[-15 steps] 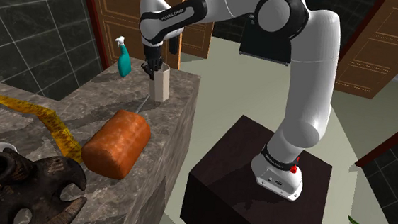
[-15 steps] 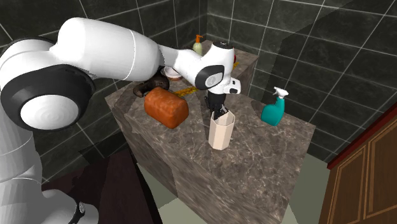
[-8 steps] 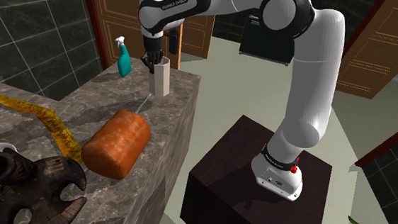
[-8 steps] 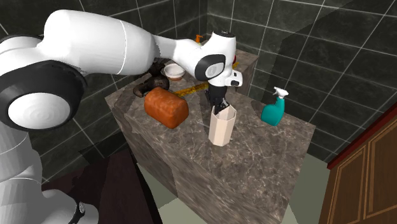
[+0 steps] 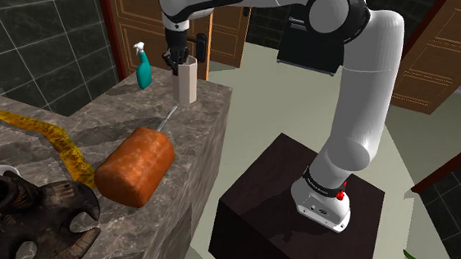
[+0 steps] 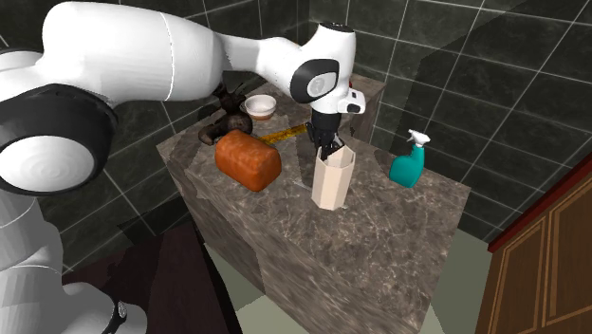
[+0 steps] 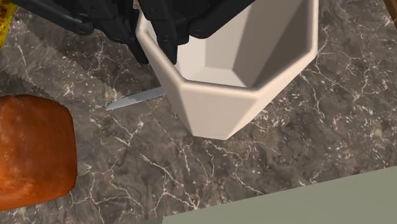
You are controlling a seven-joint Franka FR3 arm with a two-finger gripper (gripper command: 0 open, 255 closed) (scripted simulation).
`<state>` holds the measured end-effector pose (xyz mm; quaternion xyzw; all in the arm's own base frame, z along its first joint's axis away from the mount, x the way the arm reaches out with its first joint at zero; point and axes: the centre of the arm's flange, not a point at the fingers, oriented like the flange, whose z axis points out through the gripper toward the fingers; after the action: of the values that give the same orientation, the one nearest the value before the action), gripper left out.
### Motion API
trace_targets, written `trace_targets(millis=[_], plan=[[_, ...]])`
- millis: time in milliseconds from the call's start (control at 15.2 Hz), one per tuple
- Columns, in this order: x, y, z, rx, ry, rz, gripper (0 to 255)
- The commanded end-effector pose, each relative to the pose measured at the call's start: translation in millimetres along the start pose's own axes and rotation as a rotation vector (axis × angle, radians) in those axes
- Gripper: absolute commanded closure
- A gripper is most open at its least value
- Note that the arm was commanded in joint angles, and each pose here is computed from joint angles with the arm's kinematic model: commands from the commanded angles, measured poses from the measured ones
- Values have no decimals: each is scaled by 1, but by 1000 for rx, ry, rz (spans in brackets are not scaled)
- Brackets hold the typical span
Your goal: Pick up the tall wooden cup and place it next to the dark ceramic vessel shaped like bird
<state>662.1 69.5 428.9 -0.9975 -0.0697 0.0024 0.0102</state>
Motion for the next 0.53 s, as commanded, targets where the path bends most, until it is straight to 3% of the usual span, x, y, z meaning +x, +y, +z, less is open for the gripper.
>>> trace_targets(millis=[0, 462], plan=[[0, -1, -11, 0, 0, 0, 255], [0, -2, -47, 0, 0, 0, 255]])
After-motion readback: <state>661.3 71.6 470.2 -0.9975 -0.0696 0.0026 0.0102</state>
